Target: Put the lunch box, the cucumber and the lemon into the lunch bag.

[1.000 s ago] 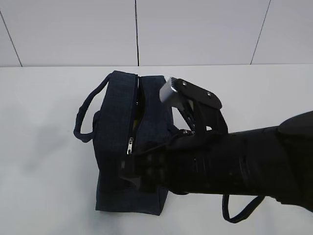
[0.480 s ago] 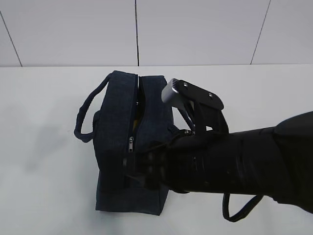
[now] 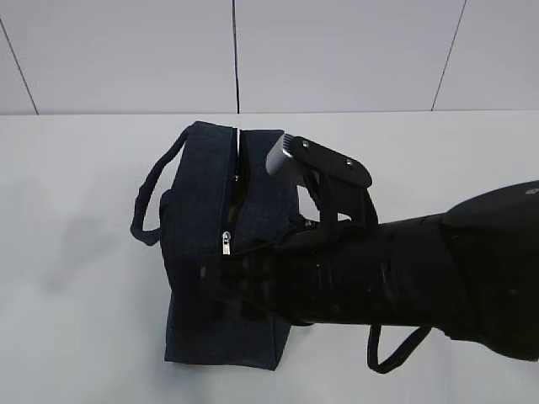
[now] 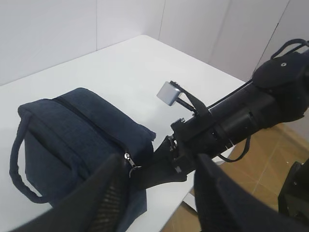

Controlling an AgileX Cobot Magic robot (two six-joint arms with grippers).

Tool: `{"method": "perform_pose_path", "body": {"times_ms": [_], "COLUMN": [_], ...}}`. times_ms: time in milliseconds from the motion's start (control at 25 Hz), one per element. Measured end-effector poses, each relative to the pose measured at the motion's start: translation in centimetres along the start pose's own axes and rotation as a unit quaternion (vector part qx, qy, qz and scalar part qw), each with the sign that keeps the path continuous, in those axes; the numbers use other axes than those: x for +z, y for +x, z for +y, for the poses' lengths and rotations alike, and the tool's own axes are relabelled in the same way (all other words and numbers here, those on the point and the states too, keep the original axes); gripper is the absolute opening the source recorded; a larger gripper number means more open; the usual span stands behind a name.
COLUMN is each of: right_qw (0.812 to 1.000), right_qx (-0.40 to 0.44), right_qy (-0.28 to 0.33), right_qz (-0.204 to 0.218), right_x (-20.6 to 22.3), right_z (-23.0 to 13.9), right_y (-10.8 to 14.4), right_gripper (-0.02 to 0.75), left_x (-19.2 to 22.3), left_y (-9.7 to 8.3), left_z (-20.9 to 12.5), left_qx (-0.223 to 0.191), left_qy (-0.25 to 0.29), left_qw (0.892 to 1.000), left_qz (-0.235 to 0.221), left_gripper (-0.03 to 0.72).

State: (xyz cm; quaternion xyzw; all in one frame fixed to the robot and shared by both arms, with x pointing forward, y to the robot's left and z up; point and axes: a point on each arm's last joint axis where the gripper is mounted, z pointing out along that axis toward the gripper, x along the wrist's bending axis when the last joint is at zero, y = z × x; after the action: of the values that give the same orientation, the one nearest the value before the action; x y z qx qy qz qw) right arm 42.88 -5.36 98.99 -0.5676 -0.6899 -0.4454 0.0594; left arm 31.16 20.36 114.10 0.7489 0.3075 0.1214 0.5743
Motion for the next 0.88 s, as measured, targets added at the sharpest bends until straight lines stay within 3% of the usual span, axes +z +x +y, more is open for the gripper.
{"method": "perform_pose_path", "body": {"times_ms": [240, 360, 880], "right_qw": [1.0, 1.0, 0.998], "right_qx": [0.002, 0.002, 0.0], "right_qy": [0.004, 0.004, 0.013], "right_qz": [0.001, 0.002, 0.055], "right_x": [0.2, 0.2, -0.8], "right_z": [-0.1, -0.1, -0.1], "right_y": [0.0, 0.0, 1.3], "right_gripper": [0.071, 0.013, 0.007], "left_x": [0.0, 0.0, 0.0], "left_y": [0.0, 0.0, 0.0], "left_z": [0.0, 0.0, 0.0], "left_qx": [0.0, 0.0, 0.0], "left_qy": [0.0, 0.0, 0.0], "left_qw": [1.0, 1.0, 1.0], "left_qz": [0.0, 0.0, 0.0], "left_gripper": [0.352, 0.352, 0.352]}}
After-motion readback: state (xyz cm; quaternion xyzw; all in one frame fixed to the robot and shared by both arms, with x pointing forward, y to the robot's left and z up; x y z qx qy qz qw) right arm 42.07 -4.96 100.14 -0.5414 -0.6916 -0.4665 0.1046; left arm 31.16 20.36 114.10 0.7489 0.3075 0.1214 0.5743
